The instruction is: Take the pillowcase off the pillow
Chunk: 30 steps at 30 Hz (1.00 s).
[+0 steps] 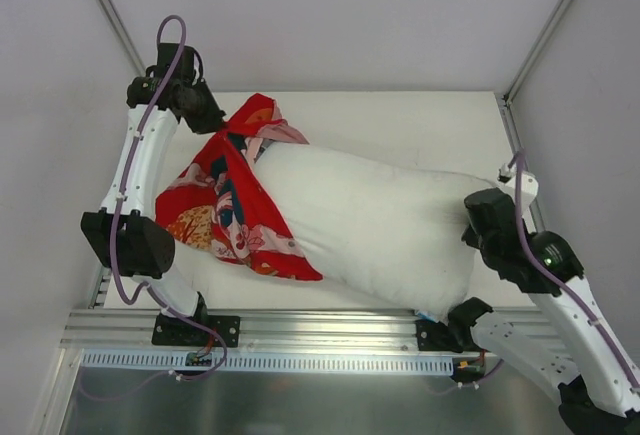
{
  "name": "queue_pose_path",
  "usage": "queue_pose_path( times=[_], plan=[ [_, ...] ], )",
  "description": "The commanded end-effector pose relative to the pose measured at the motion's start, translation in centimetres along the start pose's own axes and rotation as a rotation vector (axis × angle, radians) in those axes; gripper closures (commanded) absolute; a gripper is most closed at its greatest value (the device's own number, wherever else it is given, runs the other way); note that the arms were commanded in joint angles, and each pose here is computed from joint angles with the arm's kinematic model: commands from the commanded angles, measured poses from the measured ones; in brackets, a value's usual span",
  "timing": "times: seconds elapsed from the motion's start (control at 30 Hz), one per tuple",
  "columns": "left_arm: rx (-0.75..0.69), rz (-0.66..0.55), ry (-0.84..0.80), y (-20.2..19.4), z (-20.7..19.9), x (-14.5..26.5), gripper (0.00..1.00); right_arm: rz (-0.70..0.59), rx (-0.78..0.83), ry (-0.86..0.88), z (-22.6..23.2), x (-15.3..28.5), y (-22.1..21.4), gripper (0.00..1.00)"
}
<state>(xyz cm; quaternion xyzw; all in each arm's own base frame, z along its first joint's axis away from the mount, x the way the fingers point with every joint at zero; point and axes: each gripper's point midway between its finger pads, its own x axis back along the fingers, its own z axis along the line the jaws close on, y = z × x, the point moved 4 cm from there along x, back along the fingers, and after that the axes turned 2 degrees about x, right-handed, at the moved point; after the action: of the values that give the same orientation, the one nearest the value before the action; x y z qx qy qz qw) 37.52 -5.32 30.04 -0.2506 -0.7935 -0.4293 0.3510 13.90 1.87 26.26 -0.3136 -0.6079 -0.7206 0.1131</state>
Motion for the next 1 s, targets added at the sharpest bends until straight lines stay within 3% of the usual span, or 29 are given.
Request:
queue_pose_path(
  times=[0.0, 0.03, 0.07, 0.13, 0.2, 0.23, 0.33, 0.37, 0.43, 0.57, 0.8, 0.9, 0.97],
  plan=[
    [0.004, -0.071, -0.030, 1.7, 0.8, 0.5, 0.93, -0.088, 0.077, -0.240, -2.6, -1.4, 1.8, 0.99],
    [-0.011, -0.058, -0.054, 1.3, 0.4, 0.5, 0.84, -0.095, 0.084, -0.269, -2.6, -1.7, 2.4, 0.99],
    [-0.059, -0.037, -0.073, 0.5, -0.3, 0.4, 0.58, -0.087, 0.099, -0.309, -3.3, -1.8, 3.3, 0.99],
    [-0.107, -0.026, -0.085, -1.0, -0.7, 0.9, 0.20, -0.034, 0.092, -0.245, -2.0, -3.0, 3.9, 0.99],
    [-0.186, 0.023, -0.123, -4.8, -1.8, 1.4, 0.01, 0.004, 0.064, -0.200, -1.8, -3.9, 4.2, 0.98],
    [-0.222, 0.018, -0.109, -5.9, -1.9, 1.4, 0.01, 0.027, 0.046, -0.112, -0.4, -4.4, 4.2, 0.92],
    [-0.312, -0.002, -0.023, -9.9, -1.0, 2.1, 0.01, 0.076, 0.035, -0.019, 1.3, -5.2, 3.5, 0.12],
    [-0.291, 0.000, -0.016, -11.2, 0.0, 2.7, 0.01, 0.091, 0.035, -0.006, 1.6, -5.2, 3.3, 0.06],
    [-0.245, 0.001, -0.035, -12.5, 0.6, 3.5, 0.01, 0.110, 0.038, 0.049, 2.3, -5.1, 3.1, 0.00],
    [-0.251, 0.003, -0.093, -16.7, 2.7, 4.2, 0.01, 0.099, 0.051, 0.196, 3.7, -3.2, 3.9, 0.04],
    [-0.290, 0.165, -0.199, -22.4, 3.7, 1.6, 0.01, 0.199, 0.161, 0.568, 8.1, -0.4, 2.4, 0.04],
    [-0.295, 0.205, -0.268, -23.7, 2.8, 0.5, 0.05, 0.294, 0.221, 0.587, 9.1, -1.2, -0.8, 0.04],
    [-0.295, 0.231, -0.272, -24.2, 2.5, -0.2, 0.07, 0.343, 0.240, 0.490, 8.6, -3.1, -3.0, 0.04]
  ],
)
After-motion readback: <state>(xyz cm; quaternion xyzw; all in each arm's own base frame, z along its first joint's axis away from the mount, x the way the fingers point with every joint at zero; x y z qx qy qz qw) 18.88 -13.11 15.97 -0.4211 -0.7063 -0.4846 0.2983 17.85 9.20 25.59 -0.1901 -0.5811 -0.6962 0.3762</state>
